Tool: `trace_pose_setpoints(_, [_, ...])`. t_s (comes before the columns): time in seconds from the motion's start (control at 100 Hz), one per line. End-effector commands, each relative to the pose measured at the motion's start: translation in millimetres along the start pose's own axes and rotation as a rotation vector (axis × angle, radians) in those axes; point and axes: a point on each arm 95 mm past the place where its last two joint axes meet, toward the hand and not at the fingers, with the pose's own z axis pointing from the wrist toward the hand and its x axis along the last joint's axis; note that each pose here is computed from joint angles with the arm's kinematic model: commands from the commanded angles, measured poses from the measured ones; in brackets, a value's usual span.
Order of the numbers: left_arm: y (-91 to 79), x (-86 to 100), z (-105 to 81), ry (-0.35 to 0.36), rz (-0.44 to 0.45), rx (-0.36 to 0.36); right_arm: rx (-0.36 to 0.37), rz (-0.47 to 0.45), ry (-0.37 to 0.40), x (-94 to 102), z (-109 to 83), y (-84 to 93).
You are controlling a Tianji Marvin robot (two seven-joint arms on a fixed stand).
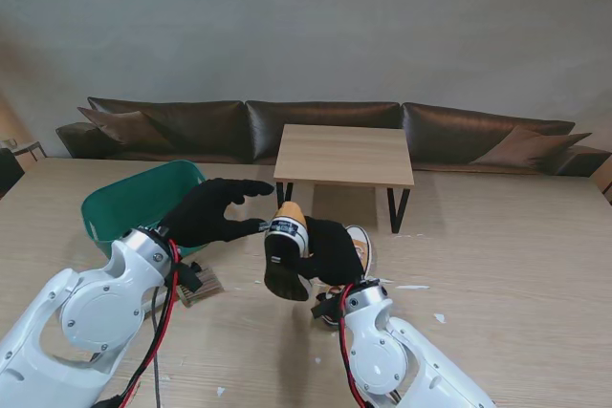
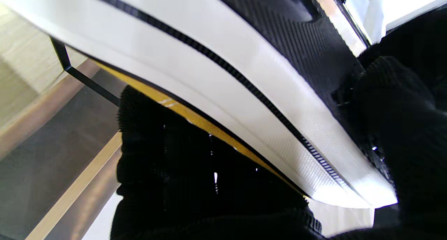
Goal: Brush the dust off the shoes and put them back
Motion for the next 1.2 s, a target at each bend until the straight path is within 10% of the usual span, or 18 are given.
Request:
trace_pose_setpoints(0.0, [4.8,-3.0,-7.8,-0.018,-0.013,-0.024,-0.013,0.024,0.016,11.6,9.0,3.5])
trace_pose_setpoints(0.35, [24.7,-27.1,-33.6,-0.099,-0.102,-0.102,-0.039,0.028,0.011,28.2,16.7,29.3])
trace_pose_setpoints(0.9, [69.8,-5.8,6.9,0.008,-0.259,-0.192,-0.109,0.229,-0.029,53.7,14.8,45.7])
trace_pose_setpoints(1.19, [88.9,-3.4,14.2,0.006,-0.319,-0.071,-0.152,0.309,-0.086,50.2,18.4,46.0])
